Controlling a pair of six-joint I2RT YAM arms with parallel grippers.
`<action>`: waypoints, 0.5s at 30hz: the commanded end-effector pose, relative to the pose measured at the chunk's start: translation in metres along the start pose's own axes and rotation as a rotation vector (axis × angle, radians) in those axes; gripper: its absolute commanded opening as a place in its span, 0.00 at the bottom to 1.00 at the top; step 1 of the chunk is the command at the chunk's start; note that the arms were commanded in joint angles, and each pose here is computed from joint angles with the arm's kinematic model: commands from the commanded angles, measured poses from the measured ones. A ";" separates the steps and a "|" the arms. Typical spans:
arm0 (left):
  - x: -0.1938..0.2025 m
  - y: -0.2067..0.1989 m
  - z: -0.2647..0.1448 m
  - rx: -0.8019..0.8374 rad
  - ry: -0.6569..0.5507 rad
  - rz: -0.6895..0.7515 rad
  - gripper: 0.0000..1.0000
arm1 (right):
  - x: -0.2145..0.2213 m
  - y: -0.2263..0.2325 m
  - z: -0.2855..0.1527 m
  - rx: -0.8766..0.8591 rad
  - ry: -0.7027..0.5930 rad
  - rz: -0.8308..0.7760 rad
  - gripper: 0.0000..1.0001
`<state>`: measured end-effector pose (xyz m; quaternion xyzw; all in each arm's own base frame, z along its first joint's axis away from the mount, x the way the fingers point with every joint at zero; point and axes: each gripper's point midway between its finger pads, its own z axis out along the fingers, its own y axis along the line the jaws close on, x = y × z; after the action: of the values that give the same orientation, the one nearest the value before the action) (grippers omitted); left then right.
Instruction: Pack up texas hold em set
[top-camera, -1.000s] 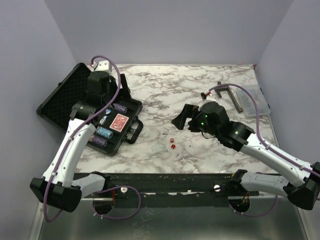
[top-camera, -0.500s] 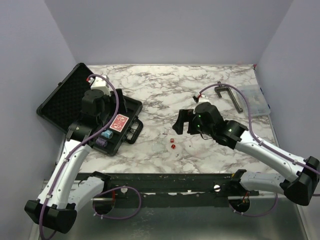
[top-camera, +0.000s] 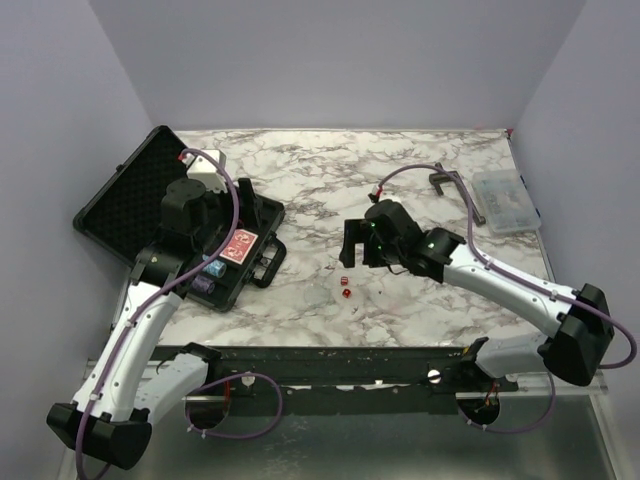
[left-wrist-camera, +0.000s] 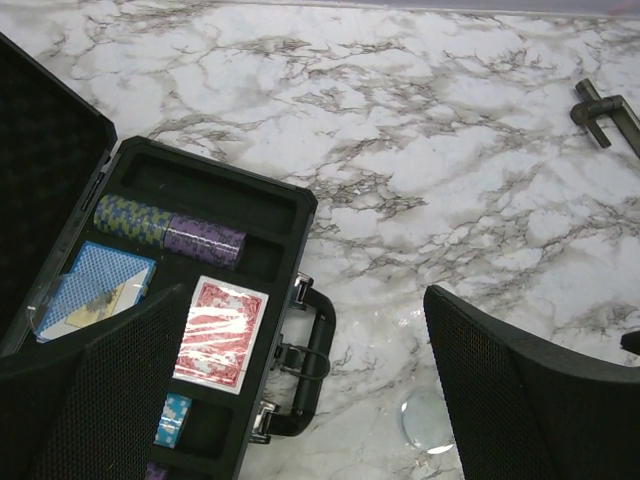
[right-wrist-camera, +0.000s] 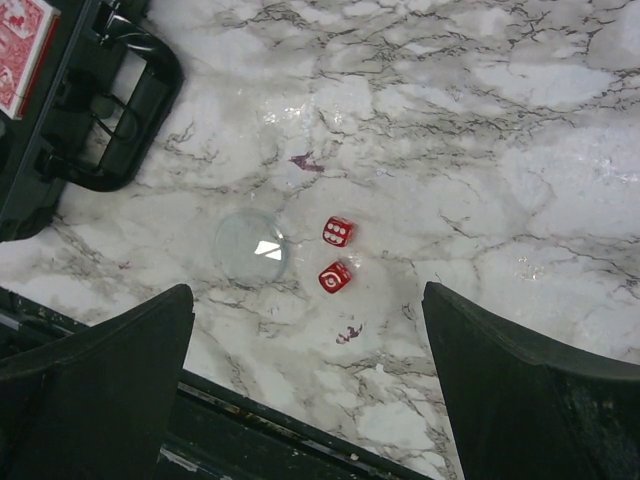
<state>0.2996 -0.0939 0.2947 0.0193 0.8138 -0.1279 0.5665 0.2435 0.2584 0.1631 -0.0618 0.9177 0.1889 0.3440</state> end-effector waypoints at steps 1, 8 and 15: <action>0.001 -0.012 -0.004 0.058 -0.011 0.033 0.99 | 0.006 -0.001 0.009 0.050 0.054 0.009 1.00; 0.004 -0.012 -0.004 0.039 -0.011 0.061 0.99 | 0.022 -0.007 0.031 0.109 0.115 0.035 0.93; 0.004 -0.014 -0.006 0.044 -0.014 0.072 0.98 | 0.042 -0.009 0.056 0.138 0.179 0.060 0.71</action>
<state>0.2917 -0.1107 0.2927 0.0569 0.8114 -0.1366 0.5654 0.2453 0.2641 0.1033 -0.0413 0.9533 0.1306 0.2691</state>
